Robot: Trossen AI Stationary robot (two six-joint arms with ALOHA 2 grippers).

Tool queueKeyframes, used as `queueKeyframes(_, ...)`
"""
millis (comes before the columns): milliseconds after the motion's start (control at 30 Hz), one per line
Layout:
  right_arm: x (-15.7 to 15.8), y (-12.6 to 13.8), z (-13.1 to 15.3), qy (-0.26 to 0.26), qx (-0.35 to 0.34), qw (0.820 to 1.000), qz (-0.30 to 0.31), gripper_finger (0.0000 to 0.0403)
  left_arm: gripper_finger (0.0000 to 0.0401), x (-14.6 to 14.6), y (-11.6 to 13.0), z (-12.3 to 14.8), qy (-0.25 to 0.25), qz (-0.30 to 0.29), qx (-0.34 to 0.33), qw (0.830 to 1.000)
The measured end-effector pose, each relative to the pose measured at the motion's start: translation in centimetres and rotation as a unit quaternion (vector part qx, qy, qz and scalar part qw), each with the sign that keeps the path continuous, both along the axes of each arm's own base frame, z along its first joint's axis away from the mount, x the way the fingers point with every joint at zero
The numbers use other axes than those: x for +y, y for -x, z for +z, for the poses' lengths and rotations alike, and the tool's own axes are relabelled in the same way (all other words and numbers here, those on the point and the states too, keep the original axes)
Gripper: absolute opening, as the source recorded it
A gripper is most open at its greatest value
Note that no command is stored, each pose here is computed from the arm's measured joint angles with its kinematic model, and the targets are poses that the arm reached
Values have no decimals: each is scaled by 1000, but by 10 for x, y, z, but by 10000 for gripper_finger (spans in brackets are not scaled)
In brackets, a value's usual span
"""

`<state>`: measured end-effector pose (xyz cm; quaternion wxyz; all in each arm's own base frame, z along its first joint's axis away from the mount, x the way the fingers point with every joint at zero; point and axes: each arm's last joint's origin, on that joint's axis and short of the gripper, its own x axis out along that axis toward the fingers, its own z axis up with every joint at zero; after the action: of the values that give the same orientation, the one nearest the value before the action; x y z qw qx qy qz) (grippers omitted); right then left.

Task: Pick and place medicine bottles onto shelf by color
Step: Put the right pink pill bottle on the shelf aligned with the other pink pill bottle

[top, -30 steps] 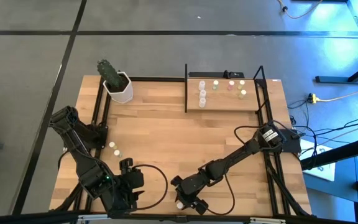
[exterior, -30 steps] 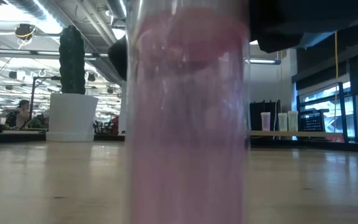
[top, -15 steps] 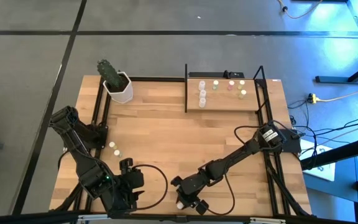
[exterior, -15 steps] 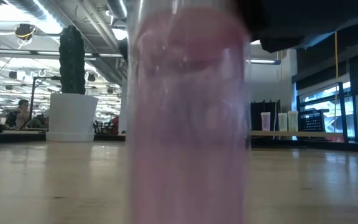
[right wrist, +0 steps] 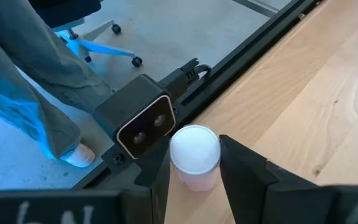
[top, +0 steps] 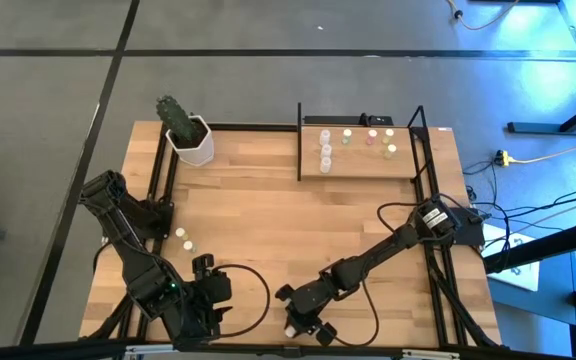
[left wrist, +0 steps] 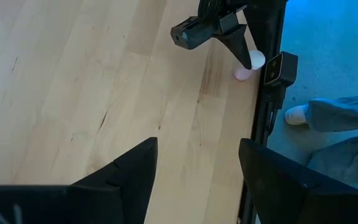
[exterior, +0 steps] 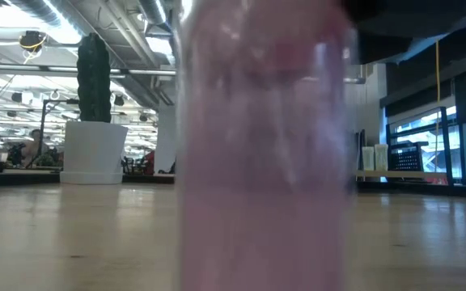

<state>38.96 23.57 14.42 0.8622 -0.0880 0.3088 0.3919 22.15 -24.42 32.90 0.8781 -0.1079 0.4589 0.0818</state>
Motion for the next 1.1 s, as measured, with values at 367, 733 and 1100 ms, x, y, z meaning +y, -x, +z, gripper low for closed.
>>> queueKeyframes(367,-2,-1,0,-10,15,1000,-24,126,220,0,0,0,0,0,0,1000)
queueKeyframes(733,-7,2,8,4,29,999,-36,126,220,0,0,0,0,0,0,1000)
queueKeyframes(1100,-18,7,26,22,39,996,-73,126,220,0,0,0,0,0,0,1000)
